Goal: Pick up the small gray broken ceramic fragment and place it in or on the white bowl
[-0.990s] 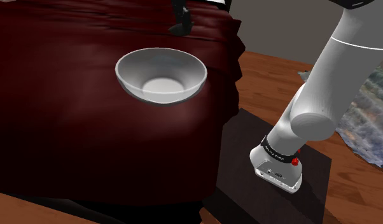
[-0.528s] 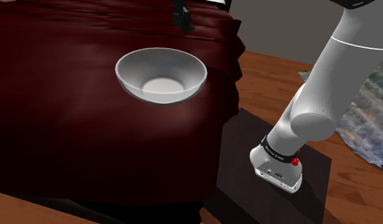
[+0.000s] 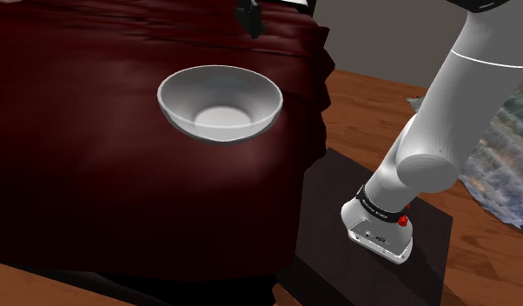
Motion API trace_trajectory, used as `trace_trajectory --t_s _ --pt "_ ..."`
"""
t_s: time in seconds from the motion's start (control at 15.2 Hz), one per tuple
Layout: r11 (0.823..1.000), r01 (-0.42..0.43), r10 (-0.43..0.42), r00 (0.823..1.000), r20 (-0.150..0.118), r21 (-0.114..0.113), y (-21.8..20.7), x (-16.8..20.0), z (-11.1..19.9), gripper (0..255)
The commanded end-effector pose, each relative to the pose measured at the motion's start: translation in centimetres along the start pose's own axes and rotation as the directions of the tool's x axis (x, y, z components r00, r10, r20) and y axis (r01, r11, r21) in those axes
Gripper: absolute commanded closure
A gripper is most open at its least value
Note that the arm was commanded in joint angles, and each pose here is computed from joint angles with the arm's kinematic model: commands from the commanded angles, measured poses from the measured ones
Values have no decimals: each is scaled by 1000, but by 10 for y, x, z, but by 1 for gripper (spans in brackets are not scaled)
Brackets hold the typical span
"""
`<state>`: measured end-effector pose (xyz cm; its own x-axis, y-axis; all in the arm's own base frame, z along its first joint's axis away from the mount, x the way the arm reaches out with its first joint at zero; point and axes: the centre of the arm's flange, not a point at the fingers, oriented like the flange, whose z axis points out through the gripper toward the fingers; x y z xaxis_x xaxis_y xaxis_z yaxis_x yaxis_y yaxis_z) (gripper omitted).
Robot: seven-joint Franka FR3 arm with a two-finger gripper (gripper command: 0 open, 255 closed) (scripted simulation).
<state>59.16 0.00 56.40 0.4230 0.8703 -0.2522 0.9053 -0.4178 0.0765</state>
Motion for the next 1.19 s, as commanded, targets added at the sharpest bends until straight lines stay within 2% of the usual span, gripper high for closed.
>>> trace_trajectory --t_s 0.0,1.12 --pt "1000 0 0 1000 0 0 0 -2 -10 255" --pt "1000 0 0 1000 0 0 7 -25 -97 255"
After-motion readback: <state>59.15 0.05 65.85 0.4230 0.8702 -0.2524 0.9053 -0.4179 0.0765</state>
